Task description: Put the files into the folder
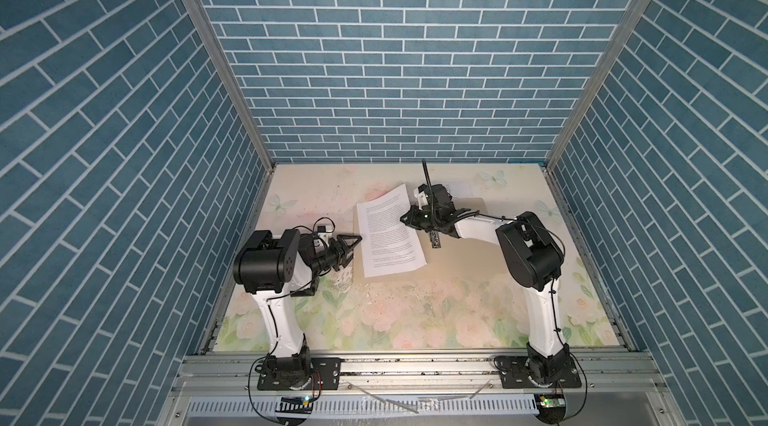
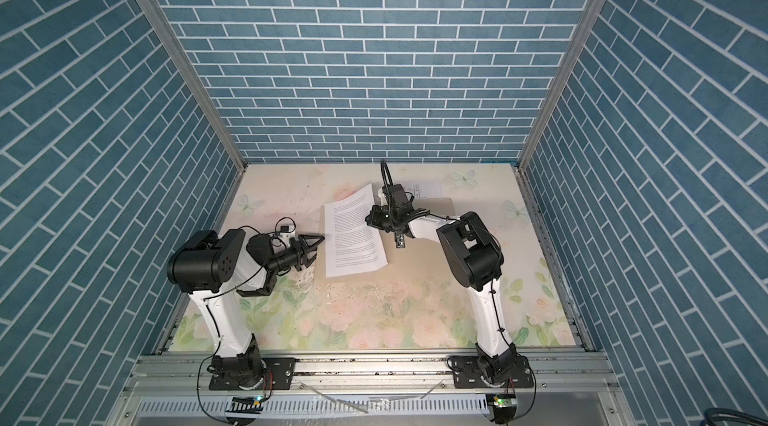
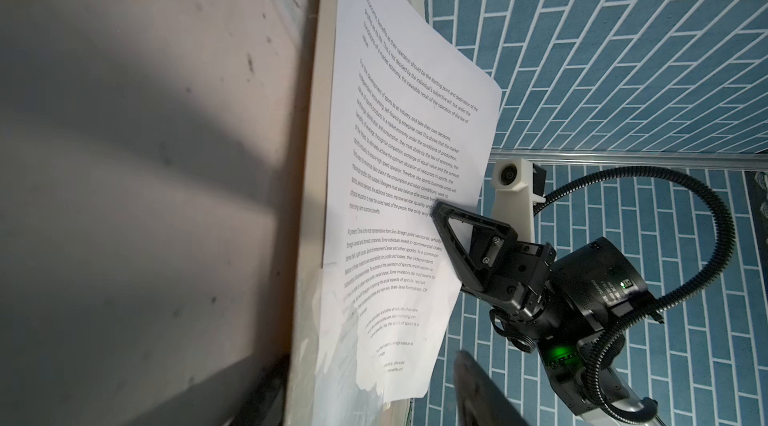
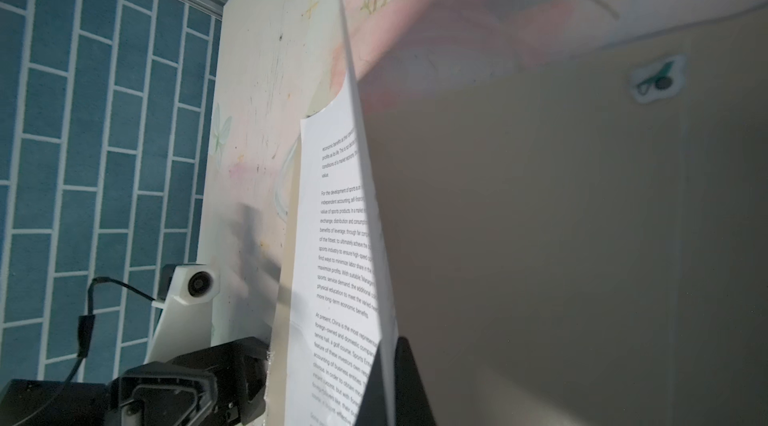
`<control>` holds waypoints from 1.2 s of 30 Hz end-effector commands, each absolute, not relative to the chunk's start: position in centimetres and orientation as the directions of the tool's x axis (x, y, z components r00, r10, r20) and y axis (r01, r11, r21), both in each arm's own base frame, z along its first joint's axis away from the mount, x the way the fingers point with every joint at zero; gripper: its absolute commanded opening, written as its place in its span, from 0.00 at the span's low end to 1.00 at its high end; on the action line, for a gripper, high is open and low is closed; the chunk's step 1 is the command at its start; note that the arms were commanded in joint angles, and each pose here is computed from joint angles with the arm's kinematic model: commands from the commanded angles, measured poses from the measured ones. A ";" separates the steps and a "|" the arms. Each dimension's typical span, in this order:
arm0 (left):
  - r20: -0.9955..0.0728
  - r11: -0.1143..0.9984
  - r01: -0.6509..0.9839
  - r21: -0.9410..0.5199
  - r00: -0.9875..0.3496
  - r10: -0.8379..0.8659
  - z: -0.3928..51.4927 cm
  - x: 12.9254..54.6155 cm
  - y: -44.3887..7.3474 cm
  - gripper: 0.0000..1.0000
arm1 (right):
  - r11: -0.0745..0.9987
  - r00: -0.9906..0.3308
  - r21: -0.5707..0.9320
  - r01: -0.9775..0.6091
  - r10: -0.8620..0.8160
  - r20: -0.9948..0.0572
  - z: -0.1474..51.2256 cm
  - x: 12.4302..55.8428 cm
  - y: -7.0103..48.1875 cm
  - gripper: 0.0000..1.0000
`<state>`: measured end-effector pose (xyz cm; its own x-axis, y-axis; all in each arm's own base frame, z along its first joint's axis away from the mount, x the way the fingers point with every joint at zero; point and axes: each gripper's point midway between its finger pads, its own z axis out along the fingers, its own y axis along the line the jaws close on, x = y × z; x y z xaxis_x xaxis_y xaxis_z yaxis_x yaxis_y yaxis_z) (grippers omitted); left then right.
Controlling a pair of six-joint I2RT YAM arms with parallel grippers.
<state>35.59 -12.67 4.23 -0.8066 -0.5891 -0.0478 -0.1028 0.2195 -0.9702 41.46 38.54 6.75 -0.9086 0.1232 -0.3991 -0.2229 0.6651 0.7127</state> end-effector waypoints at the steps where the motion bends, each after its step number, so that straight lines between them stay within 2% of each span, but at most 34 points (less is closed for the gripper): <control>1: 0.006 0.231 -0.180 -0.956 -0.802 -0.597 1.9 34.5 -12.7 0.61 | 0.650 -0.912 0.739 -0.179 0.172 -0.372 7.2 41.1 38.7 0.00; 12: 0.015 0.215 -0.176 -0.961 -0.804 -0.594 1.8 34.4 -12.9 0.61 | 0.717 -0.924 0.685 -0.129 0.163 -0.345 6.1 40.3 36.9 0.00; 19: 0.014 0.211 -0.171 -0.962 -0.806 -0.592 1.9 34.3 -12.9 0.61 | 0.729 -0.927 0.674 -0.119 0.160 -0.338 6.0 40.2 36.6 0.11; 26: 0.018 0.209 -0.175 -0.962 -0.806 -0.591 1.8 34.2 -12.9 0.61 | 0.749 -0.939 0.652 -0.118 0.129 -0.318 5.9 39.7 36.2 0.17; 36: 0.020 0.208 -0.176 -0.962 -0.806 -0.591 1.8 34.1 -13.0 0.61 | 0.765 -0.948 0.634 -0.114 0.107 -0.300 6.0 39.1 35.3 0.18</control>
